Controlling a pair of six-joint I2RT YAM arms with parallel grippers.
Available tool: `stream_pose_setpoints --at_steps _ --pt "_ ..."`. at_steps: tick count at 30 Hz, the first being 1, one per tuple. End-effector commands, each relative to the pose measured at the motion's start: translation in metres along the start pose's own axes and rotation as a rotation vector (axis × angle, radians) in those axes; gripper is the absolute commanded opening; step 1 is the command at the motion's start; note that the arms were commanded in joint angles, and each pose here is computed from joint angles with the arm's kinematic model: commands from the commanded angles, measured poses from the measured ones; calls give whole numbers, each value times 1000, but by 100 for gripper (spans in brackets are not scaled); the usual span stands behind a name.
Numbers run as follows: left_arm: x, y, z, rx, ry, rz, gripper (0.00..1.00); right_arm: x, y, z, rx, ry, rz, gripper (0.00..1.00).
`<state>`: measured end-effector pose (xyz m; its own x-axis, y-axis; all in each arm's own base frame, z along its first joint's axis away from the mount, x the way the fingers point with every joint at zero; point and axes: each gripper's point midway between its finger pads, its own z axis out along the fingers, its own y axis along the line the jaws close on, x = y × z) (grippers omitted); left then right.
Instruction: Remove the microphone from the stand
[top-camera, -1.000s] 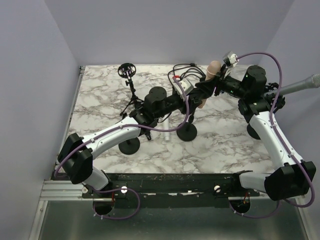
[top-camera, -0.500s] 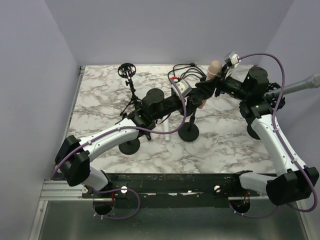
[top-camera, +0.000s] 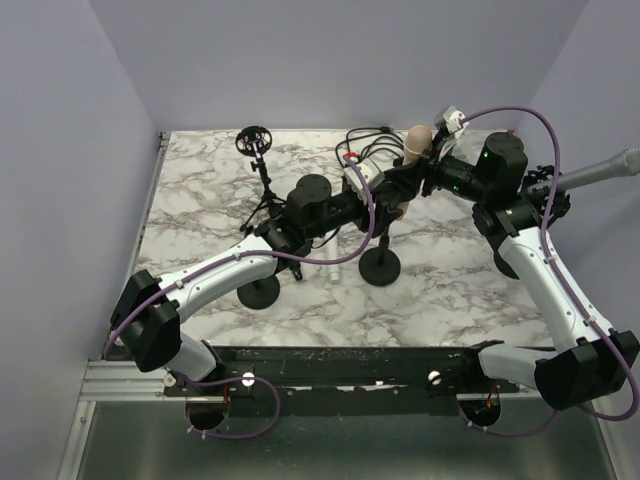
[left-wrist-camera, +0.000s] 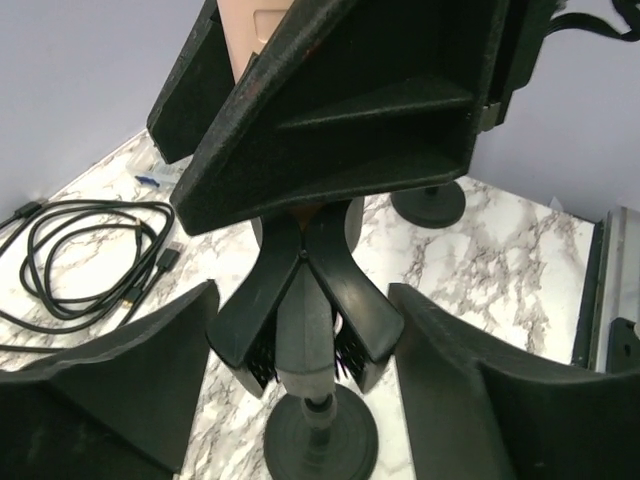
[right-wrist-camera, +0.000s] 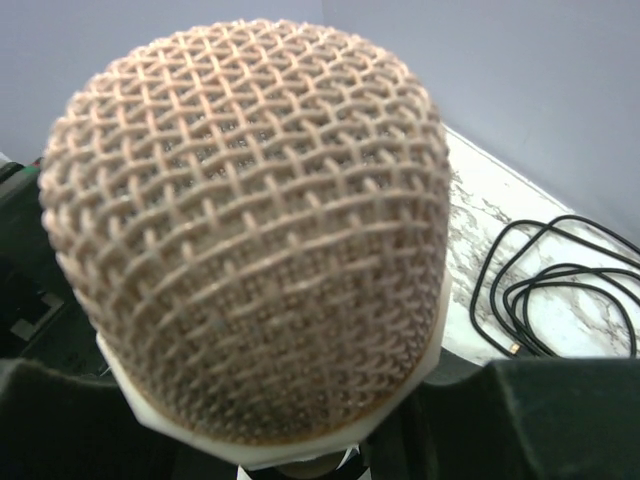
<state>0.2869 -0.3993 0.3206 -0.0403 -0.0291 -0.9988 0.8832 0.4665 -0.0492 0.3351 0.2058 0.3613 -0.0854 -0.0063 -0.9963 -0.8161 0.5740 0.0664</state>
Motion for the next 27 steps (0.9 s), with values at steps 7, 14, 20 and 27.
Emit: stream_pose_setpoints --at_steps 7,14,20,27 --pt "-14 -1 3 7 -20 2 98 -18 13 4 -53 -30 -22 1" --pt "-8 -3 1 19 -3 6 89 -18 10 3 -25 -25 -25 1" --pt "11 12 2 -56 94 8 0 -25 13 1 -20 -41 -34 1" --pt "26 17 -1 -78 149 -4 0 -46 20 2 -28 -72 -56 1"
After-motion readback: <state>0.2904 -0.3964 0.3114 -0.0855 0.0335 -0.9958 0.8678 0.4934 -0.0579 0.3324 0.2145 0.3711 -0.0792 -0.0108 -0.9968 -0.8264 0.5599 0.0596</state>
